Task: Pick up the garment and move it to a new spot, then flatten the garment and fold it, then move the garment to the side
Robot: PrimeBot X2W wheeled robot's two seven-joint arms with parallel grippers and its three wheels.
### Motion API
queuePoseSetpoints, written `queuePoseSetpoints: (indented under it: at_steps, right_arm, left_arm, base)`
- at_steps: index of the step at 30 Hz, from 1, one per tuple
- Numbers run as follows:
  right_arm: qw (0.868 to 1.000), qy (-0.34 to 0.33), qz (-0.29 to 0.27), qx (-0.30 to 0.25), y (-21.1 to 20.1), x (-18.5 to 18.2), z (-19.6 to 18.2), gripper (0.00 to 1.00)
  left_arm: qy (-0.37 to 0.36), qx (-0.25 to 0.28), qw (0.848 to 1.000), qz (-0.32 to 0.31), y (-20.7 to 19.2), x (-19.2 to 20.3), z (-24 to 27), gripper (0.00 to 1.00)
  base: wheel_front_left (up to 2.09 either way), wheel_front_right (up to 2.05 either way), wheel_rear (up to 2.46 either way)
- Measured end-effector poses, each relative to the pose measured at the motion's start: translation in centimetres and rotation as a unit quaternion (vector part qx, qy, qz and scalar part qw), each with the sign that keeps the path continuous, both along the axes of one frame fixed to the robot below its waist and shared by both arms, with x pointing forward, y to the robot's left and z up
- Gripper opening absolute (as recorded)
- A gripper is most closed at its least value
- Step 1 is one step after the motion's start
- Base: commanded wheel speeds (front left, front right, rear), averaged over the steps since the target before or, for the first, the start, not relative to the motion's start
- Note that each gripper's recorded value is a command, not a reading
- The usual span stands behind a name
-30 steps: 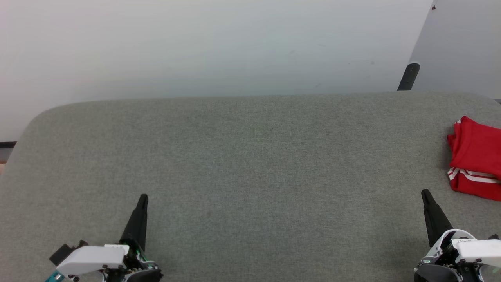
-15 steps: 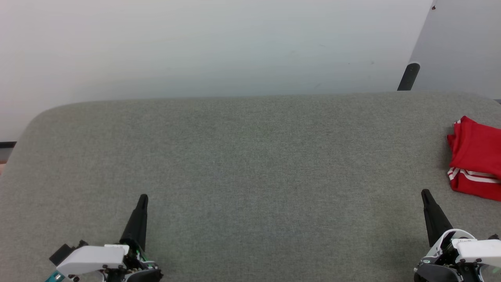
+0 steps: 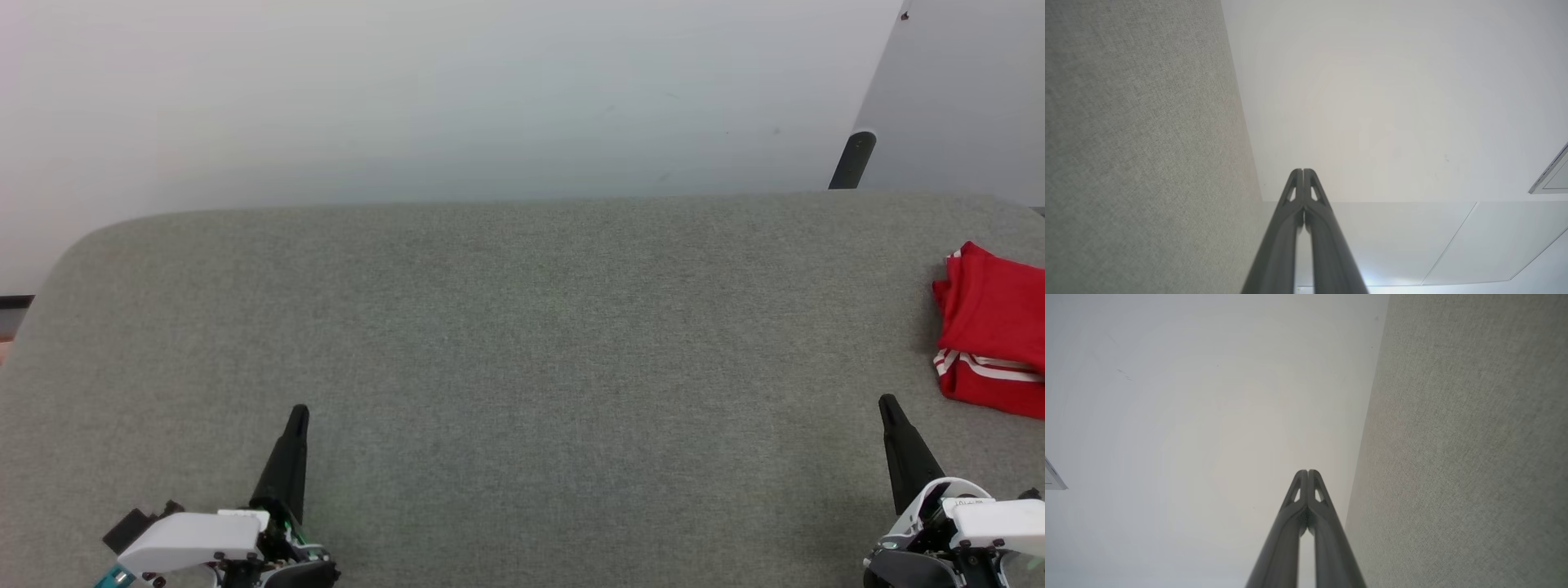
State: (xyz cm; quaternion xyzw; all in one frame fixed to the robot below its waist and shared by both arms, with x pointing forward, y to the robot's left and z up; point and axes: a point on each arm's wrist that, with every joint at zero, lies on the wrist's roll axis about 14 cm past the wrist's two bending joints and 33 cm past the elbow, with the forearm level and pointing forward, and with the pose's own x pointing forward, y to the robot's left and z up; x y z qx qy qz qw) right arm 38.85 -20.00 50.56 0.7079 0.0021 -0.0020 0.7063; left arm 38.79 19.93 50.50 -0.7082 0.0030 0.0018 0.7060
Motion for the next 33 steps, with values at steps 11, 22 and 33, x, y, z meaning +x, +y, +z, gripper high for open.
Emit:
queuePoseSetpoints:
  at_steps: [11,22,33]
  right_arm:
    - [1.0,0.0,0.0,0.0,0.0,0.0,0.0,0.0]
    - [1.0,0.0,0.0,0.0,0.0,0.0,0.0,0.0]
    - [1.0,0.0,0.0,0.0,0.0,0.0,0.0,0.0]
  left_arm:
    - [0.0,0.0,1.0,0.0,0.0,0.0,0.0,0.0]
    - [0.0,0.0,1.0,0.0,0.0,0.0,0.0,0.0]
    - [0.0,0.0,1.0,0.0,-0.01,0.0,0.0,0.0]
  base:
    - [0.0,0.0,0.0]
    - [0.0,0.0,0.0]
    - [0.0,0.0,0.0]
